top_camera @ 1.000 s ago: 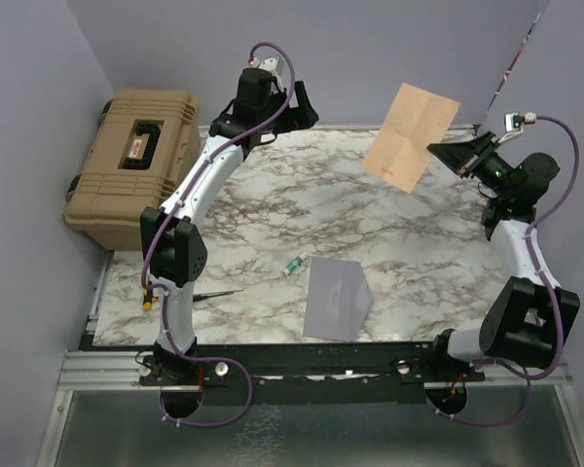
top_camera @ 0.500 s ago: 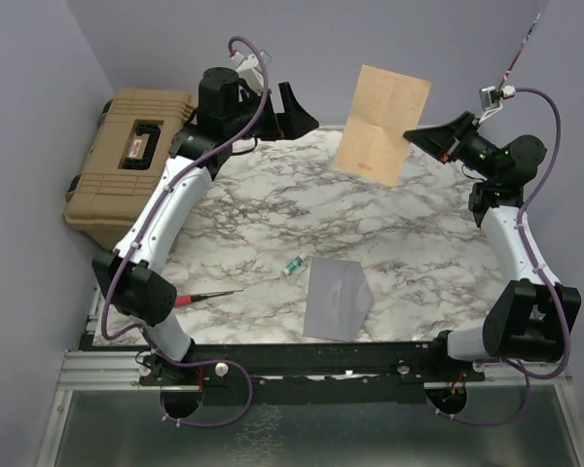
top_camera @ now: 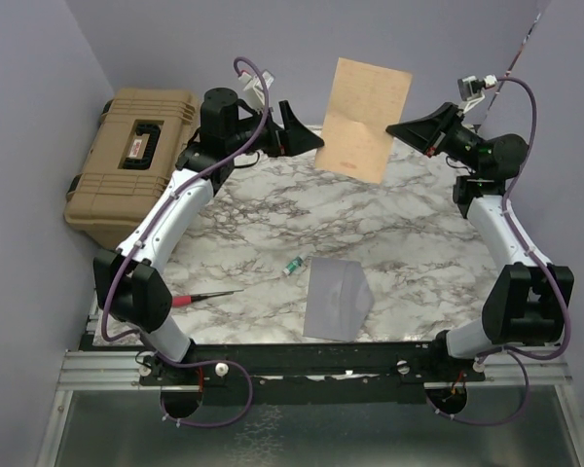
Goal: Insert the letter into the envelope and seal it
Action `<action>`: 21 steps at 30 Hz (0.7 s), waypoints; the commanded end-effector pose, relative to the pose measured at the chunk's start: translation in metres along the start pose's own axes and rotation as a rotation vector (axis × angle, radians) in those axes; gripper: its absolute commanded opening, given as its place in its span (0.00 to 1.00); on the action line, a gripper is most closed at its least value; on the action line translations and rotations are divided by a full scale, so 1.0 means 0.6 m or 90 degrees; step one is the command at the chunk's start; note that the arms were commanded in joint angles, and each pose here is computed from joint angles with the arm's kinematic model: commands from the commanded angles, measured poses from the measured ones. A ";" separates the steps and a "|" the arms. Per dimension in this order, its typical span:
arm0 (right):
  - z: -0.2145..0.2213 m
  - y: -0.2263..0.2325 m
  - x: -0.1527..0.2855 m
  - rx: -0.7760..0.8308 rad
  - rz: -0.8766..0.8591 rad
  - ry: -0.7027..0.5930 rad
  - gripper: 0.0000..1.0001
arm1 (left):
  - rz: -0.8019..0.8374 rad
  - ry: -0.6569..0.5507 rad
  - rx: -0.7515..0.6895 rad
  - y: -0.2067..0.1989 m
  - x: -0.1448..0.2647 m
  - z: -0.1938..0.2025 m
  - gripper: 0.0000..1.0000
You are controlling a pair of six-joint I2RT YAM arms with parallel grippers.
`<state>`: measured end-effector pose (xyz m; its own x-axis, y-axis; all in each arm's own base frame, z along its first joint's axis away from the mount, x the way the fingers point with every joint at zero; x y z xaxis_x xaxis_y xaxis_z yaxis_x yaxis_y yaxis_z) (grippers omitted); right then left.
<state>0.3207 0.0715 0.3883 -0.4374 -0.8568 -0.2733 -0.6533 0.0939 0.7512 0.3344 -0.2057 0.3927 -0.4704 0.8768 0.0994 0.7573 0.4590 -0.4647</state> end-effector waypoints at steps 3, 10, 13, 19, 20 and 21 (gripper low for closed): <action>0.001 0.026 -0.004 0.014 -0.073 0.016 0.01 | 0.128 -0.046 0.067 -0.019 -0.013 0.007 0.88; 0.005 0.020 -0.008 0.002 -0.071 0.019 0.01 | 0.202 -0.090 0.122 -0.042 -0.021 0.003 0.78; 0.009 0.020 -0.013 -0.001 -0.077 0.020 0.01 | 0.216 -0.083 0.121 -0.054 -0.024 0.003 0.69; 0.023 0.017 -0.013 -0.013 -0.084 0.024 0.01 | 0.221 -0.082 0.116 -0.060 -0.022 0.005 0.37; 0.024 0.018 -0.012 -0.018 -0.084 0.028 0.01 | 0.224 -0.081 0.114 -0.061 -0.022 0.005 0.31; 0.031 0.021 -0.019 -0.024 -0.091 0.038 0.01 | 0.229 -0.078 0.111 -0.062 -0.022 0.005 0.23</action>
<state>0.3111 0.0842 0.3939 -0.3442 -0.8738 -0.3434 -0.6811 -0.0194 0.7320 0.3186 -0.2359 0.3915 -0.2993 0.9411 -0.1575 0.7589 0.1347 -0.6372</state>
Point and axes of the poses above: each gripper's point midway between its finger pads, its own x axis back along the fingers, its own y axis along the line the jaws close on, z = x × y, the point moved 10 cm from there along x, back along the fingers, and after that the axes turned 11 degrees about -x, right-handed, at the moved point
